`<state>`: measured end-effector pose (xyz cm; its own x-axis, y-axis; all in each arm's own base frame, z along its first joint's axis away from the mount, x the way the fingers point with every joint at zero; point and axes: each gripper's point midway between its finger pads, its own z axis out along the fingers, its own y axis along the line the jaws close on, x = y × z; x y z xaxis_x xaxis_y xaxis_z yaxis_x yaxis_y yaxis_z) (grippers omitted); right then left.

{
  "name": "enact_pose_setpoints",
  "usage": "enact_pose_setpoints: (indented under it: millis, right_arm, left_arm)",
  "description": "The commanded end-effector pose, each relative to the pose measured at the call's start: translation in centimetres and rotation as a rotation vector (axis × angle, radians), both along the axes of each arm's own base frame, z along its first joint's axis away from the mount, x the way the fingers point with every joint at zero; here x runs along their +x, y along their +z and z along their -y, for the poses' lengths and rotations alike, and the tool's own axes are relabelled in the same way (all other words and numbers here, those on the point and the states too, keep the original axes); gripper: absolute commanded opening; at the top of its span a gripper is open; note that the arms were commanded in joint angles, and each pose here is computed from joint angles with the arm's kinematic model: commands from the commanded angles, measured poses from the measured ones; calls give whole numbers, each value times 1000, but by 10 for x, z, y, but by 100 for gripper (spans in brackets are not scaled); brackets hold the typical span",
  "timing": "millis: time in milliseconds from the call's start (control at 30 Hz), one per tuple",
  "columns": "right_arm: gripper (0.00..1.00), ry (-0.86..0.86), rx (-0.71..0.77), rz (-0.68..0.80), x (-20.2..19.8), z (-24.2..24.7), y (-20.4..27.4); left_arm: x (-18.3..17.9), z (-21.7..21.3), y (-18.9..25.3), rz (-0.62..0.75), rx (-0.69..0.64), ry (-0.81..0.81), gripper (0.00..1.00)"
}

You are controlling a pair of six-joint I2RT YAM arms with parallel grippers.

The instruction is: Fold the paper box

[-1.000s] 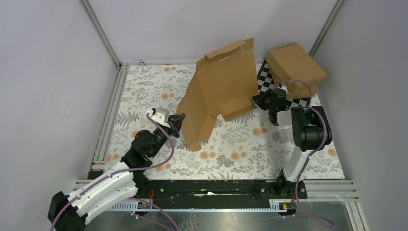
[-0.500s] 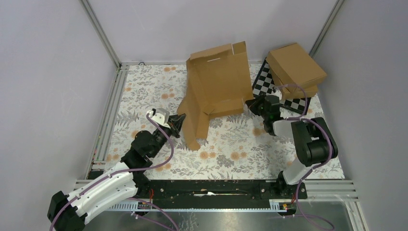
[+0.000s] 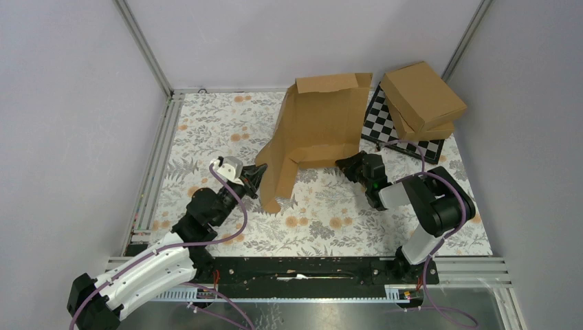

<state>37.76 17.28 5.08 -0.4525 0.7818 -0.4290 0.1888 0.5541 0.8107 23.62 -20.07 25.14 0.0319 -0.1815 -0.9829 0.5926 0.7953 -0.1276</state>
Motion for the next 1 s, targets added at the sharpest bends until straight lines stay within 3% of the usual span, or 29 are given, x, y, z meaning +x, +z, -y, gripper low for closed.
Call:
enact_pose_setpoints:
  millis: [0,100,267,367,433,567,767,967]
  right_arm:
    - [21,32,36,2,-12,-12,-4]
    - [27,25,-21,27,-12,-5,-4]
    - [47,33,-171,106,-11,11,14]
    - [63,56,-300,170,-13,23,31]
    - [80,53,-383,197,-16,33,43]
    - [99,110,-547,270,-18,49,77]
    - [100,130,-441,358,-1,74,112]
    - [100,35,-423,426,44,111,131]
  left_arm:
    - [1,-4,4,3,-12,25,0]
    - [3,-11,4,7,-23,60,0]
    - [4,-14,1,6,-18,77,0]
    - [5,-12,0,2,-9,76,0]
    - [5,-12,0,1,-8,74,0]
    - [5,-12,0,3,-6,74,0]
    - [4,-11,1,7,-6,66,0]
    - [2,-12,2,9,-12,63,0]
